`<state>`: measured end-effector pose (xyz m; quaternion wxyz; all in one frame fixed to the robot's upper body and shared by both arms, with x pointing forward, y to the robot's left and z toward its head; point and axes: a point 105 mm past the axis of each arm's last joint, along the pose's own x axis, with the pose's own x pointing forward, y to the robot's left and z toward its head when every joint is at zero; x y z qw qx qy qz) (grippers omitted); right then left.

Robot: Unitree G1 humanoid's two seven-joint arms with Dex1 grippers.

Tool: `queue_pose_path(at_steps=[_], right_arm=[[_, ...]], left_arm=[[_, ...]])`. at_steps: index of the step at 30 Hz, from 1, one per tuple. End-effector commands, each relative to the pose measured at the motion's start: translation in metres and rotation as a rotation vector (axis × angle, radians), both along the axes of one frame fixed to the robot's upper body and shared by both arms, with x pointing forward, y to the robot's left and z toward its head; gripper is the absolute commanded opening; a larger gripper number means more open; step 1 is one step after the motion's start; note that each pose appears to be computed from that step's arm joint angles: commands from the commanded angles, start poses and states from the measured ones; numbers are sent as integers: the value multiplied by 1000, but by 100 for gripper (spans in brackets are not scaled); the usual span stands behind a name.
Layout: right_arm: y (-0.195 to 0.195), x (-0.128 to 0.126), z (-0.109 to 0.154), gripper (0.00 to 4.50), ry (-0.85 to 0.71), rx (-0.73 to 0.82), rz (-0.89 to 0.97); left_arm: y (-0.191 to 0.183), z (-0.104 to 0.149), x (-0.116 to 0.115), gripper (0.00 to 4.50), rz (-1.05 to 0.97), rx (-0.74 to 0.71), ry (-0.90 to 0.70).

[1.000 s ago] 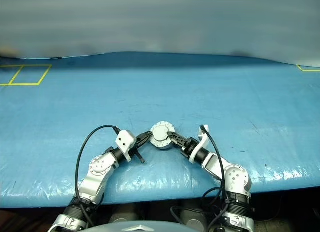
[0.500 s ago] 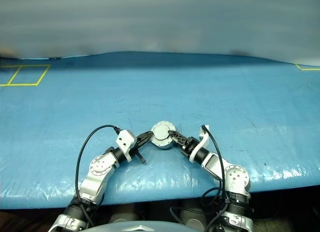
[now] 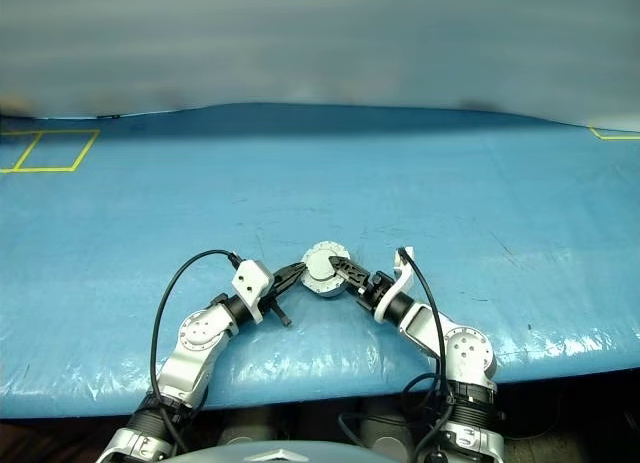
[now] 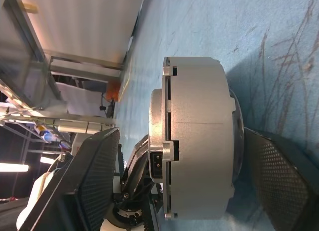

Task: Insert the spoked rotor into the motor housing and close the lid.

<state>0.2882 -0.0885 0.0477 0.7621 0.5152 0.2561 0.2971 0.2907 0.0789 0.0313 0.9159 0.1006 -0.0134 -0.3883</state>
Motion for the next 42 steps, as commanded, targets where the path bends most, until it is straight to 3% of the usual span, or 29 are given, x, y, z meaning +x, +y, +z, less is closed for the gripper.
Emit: queue_pose_path(at_steps=[1,12,17,20,22,26,27,34,42], right_arm=[[-1,4,13,399,-39,37,-13],[-10,9,12,399,-1,73,-64],[-5,3,9,281,-10,27,-5],[-5,4,5,281,-1,-1,-4],[-5,4,3,246,7,-3,-11],[-5,4,6,129,-5,8,-5],[-5,4,6,119,-6,6,-3],[-7,5,7,119,-4,25,-19],[-22,18,24,119,-38,136,-133]], left_arm=[[-5,-8,-4,0,-22,22,25],[-6,-9,-5,0,-22,22,25],[-5,-9,-5,0,-20,22,22],[-5,-9,-5,0,-20,22,22],[-5,-9,-5,0,-20,22,22],[-5,-9,-5,0,-17,21,19],[-5,-9,-5,0,-16,22,19],[-3,-4,-2,0,8,1,1],[4,28,0,0,56,-368,84]])
